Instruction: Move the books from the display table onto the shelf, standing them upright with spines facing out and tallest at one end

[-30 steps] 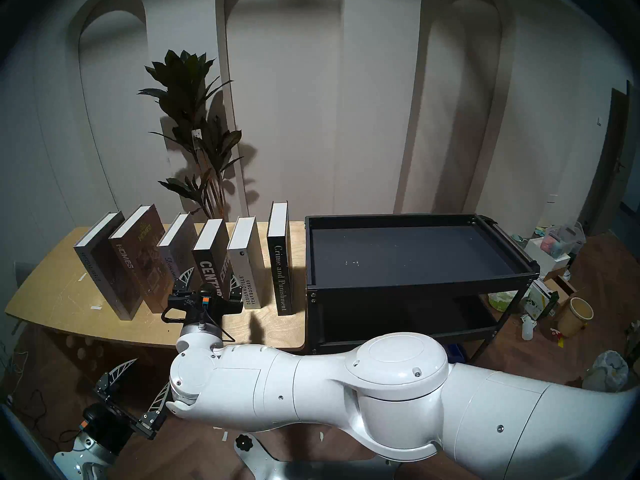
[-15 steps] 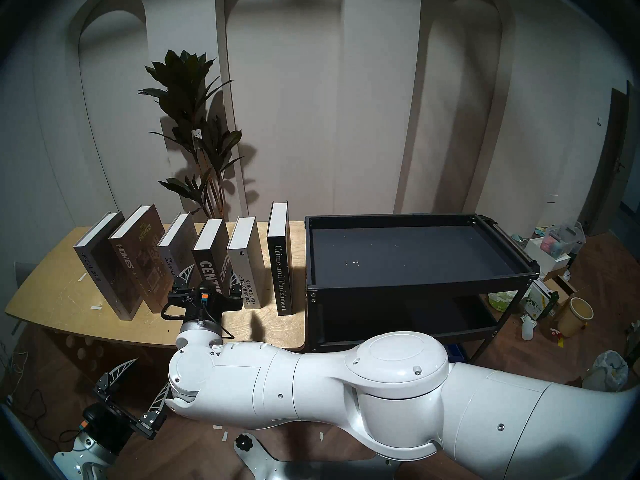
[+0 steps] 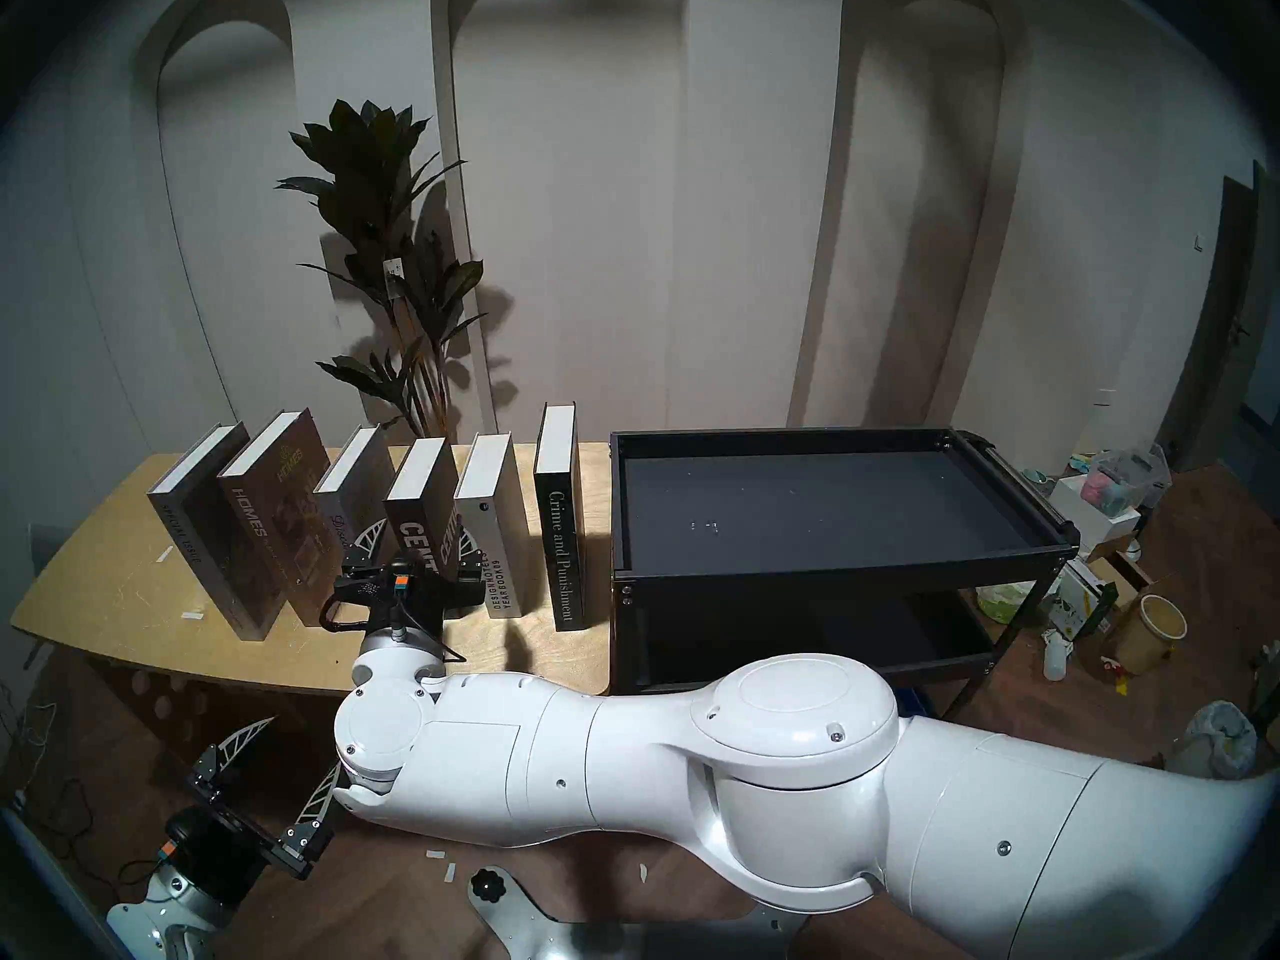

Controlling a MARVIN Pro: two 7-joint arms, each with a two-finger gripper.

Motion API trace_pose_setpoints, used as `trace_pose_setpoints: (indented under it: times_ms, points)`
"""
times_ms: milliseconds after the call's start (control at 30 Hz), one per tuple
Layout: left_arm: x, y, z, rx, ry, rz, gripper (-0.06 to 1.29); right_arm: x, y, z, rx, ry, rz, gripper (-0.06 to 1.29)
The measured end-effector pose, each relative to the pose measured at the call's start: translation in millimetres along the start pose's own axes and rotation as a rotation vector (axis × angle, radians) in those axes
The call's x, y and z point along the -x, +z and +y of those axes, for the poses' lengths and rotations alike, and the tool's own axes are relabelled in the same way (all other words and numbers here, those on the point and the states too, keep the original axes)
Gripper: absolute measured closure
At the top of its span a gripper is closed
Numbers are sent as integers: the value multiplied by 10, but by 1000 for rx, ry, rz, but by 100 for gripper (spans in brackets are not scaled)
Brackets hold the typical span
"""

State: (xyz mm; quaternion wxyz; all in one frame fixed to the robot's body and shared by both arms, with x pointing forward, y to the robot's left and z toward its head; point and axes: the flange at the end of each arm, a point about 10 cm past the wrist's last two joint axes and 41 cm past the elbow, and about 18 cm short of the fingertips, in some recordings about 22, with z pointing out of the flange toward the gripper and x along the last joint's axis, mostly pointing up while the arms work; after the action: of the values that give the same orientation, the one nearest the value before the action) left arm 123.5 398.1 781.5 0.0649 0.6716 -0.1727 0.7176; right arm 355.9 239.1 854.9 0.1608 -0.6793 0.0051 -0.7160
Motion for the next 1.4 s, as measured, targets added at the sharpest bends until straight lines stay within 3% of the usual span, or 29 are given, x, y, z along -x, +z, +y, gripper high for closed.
trace_pose_setpoints:
  times_ms: [500, 1400]
  points:
    - [1, 0, -1, 0, 0, 0, -2, -24, 104, 16, -36, -90, 12, 0]
    - [7, 0, 0, -1, -1, -1, -2, -58, 197, -24, -96, -186, -4, 0]
